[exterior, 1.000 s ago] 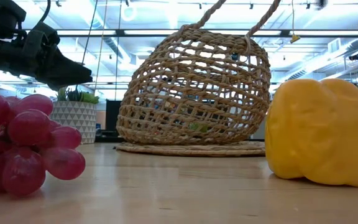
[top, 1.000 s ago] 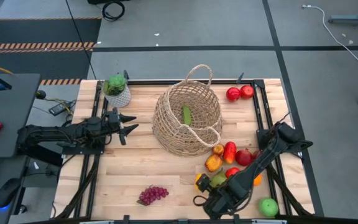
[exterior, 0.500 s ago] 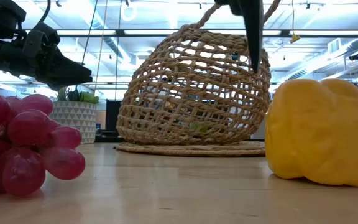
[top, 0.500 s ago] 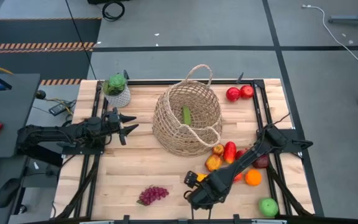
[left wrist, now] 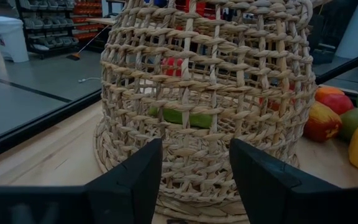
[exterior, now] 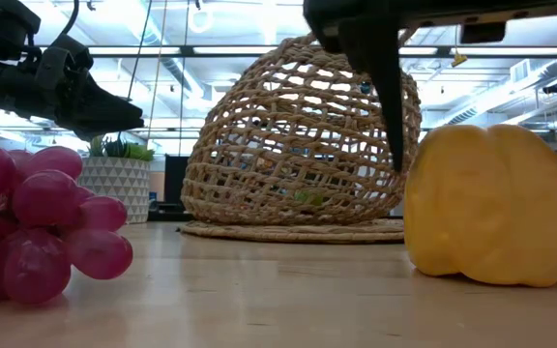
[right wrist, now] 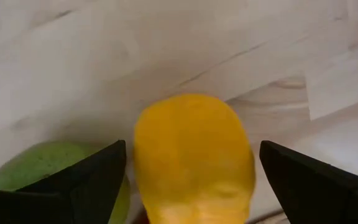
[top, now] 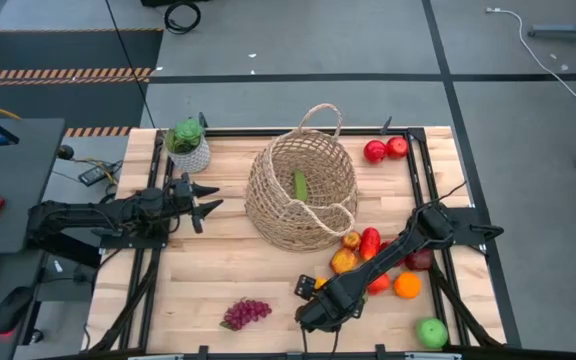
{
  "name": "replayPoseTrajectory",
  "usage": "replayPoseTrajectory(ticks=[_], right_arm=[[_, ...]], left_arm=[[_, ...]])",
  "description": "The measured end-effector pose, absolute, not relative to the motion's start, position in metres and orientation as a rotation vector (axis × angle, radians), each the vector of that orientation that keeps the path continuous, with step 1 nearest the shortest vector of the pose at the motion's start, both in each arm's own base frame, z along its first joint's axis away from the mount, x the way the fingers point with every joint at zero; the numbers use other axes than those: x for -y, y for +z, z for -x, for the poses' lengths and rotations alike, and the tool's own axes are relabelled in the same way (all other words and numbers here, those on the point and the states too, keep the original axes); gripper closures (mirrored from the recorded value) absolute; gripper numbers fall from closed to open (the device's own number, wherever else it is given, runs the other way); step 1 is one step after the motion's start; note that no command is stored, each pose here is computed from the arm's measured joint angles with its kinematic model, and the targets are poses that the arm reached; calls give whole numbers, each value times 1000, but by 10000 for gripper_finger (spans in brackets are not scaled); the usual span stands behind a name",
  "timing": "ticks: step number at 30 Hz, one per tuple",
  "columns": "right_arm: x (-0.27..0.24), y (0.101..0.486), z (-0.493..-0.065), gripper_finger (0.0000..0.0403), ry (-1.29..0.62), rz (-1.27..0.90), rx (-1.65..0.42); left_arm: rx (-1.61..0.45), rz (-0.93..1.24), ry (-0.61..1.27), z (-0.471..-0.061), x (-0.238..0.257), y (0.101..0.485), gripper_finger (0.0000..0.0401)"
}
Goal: Build produce basket
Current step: Put the yellow bell pepper into the brown basket
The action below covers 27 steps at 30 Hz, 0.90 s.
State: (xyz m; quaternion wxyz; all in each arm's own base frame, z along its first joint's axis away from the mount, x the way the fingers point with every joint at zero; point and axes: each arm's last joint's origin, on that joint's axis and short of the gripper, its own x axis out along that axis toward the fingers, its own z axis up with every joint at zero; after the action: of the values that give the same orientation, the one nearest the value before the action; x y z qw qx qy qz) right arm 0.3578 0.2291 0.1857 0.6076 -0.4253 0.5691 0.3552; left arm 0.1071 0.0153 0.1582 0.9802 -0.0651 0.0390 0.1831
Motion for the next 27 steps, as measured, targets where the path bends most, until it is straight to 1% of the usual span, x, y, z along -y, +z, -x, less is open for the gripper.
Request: replayPoseTrajectory(ticks=[6,15,20,23,27], right_arm=[[-219,179,-361,29,817,943,-1346],[-204,153,-359,29,815,904,-1389],[-202,149,-359,30,811,900,-1394],[-202,149,-359,38,810,899,-1391],[-202,149,-359,60,803,889,-1395]], left_arm=[[-79,131,368,-107,-15,158,203],[-78,131,369,-107,-15,158,208],[-78,131,369,-107,-15,158,204],[-78,131,369,-107,-15,158,203],[-78,131,369,-107,-15,158,205]])
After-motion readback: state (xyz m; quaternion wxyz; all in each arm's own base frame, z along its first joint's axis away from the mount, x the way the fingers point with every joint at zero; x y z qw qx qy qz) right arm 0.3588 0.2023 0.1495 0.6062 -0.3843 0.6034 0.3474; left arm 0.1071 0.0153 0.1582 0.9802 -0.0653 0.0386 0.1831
